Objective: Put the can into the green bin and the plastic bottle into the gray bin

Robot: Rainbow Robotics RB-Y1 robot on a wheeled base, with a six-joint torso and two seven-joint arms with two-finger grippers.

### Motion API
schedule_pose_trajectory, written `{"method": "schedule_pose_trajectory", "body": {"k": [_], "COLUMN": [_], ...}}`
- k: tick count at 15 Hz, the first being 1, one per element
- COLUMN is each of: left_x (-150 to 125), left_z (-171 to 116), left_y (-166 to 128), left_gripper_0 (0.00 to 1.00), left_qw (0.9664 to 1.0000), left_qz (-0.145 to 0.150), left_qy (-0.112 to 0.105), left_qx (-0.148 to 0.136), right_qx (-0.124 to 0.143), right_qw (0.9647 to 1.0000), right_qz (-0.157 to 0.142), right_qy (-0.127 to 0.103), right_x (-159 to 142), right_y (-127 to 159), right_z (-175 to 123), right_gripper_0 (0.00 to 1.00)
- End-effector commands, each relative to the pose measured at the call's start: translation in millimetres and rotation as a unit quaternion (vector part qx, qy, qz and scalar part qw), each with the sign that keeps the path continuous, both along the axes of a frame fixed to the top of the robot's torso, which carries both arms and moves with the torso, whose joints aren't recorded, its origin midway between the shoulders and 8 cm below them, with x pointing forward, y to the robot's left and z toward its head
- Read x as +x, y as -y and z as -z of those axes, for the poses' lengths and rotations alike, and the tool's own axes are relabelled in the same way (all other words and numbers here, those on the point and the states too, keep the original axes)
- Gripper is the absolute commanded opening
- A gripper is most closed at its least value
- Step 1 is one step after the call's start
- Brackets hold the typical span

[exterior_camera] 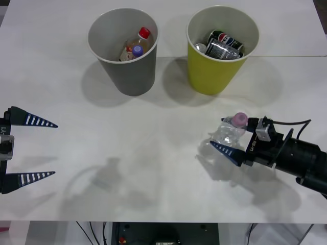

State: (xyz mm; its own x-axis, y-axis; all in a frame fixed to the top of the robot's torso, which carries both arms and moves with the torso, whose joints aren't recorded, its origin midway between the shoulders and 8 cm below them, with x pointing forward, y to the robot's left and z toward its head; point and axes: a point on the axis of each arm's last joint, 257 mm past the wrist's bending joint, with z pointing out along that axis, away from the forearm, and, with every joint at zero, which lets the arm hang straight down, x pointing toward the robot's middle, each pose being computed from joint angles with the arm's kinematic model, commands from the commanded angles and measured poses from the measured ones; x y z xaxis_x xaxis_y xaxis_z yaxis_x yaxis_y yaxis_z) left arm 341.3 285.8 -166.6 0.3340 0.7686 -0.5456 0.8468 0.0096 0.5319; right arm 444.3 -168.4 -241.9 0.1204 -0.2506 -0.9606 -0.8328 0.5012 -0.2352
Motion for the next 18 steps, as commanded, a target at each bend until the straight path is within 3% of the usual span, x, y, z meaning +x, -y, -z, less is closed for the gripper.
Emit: {"method": "schedule_pose_trajectory", "body": {"k": [1,10,13,16,18], "left_x": [0.0,0.0,0.0,0.0,0.0], "left_z": [0.0,0.0,0.0,0.0,0.0], "left_y": [0.0,0.0,0.0,0.0,0.0], "left_gripper_0": [1.0,1.0,1.0,1.0,1.0], "left_qw": [1.0,1.0,1.0,1.0,1.0], "left_qz": [0.0,0.0,0.0,0.0,0.0], "left_qy": [0.0,0.0,0.0,0.0,0.0], "left_qx": [0.0,0.0,0.0,0.0,0.0], "right_qx": [0.0,-0.001,-0.027,-0.047,-0.053], "right_qw": [1.0,0.9999,0.9984,0.9931,0.9897], "right_qz": [-0.002,-0.009,-0.012,0.001,0.01], "right_qy": [-0.001,-0.008,-0.047,-0.108,-0.132], "right_x": [-0.7,-6.4,-18.7,-30.6,-32.5], "right_y": [-1.5,2.5,7.1,10.6,12.3], "right_z": [0.7,-3.8,-16.6,-30.3,-40.8], "right_gripper_0": [0.0,0.0,0.0,0.0,0.0]}}
